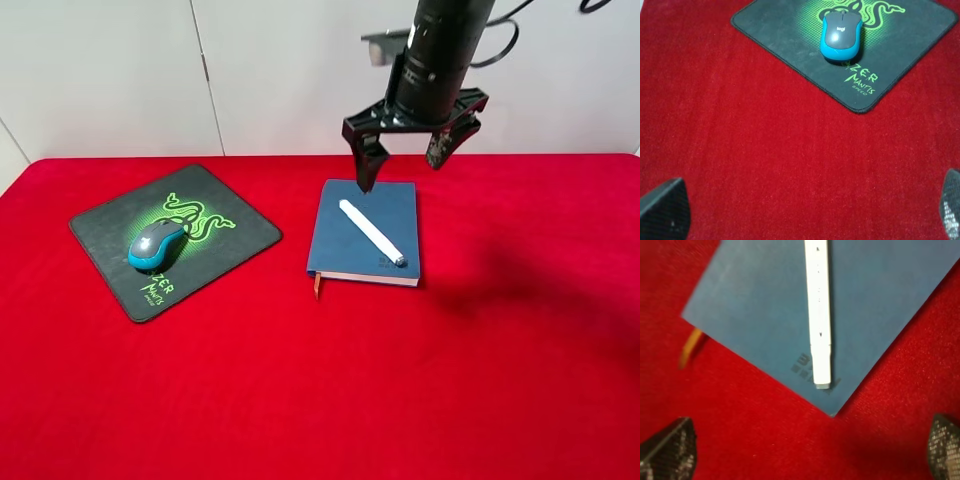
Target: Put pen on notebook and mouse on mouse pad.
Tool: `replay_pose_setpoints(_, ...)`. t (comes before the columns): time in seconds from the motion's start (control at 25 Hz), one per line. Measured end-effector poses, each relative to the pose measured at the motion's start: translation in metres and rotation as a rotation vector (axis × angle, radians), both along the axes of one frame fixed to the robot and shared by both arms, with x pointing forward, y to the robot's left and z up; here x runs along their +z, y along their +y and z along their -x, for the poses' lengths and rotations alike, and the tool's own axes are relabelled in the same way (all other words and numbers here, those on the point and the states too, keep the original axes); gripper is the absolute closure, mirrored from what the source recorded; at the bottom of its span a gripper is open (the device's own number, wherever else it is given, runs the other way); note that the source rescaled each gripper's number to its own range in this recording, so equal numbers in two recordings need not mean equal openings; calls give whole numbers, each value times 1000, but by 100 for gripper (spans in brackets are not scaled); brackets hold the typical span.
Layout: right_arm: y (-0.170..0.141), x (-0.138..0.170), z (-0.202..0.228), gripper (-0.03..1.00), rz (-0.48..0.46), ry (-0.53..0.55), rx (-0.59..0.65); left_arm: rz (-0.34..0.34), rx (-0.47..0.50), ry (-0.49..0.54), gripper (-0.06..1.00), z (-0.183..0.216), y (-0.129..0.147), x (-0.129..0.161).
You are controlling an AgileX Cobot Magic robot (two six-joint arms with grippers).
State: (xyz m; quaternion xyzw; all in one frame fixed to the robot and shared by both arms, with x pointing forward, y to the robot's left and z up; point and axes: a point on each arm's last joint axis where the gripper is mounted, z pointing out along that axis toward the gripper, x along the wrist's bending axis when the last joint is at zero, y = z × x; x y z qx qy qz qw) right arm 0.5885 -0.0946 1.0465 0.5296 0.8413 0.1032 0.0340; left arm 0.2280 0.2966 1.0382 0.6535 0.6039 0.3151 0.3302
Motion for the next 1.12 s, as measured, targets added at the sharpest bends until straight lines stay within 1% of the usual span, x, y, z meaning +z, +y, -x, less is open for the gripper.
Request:
replay_pose_setpoints(0.12,-5,12,11,-3,-22,-9,-2,0,0,0,-6,0,0,0)
replay_pose_setpoints(0.4,-27,28,51,-3,-21,-3,-2,0,0,0,-6,0,0,0)
replay_pose_setpoints(0.8,-67,36,121,-3,-24,8,-3,0,0,0,-6,0,0,0)
replay_pose_setpoints(1.12,-98,37,176,-3,-43,-24,-3,0,0,0,-6,0,0,0)
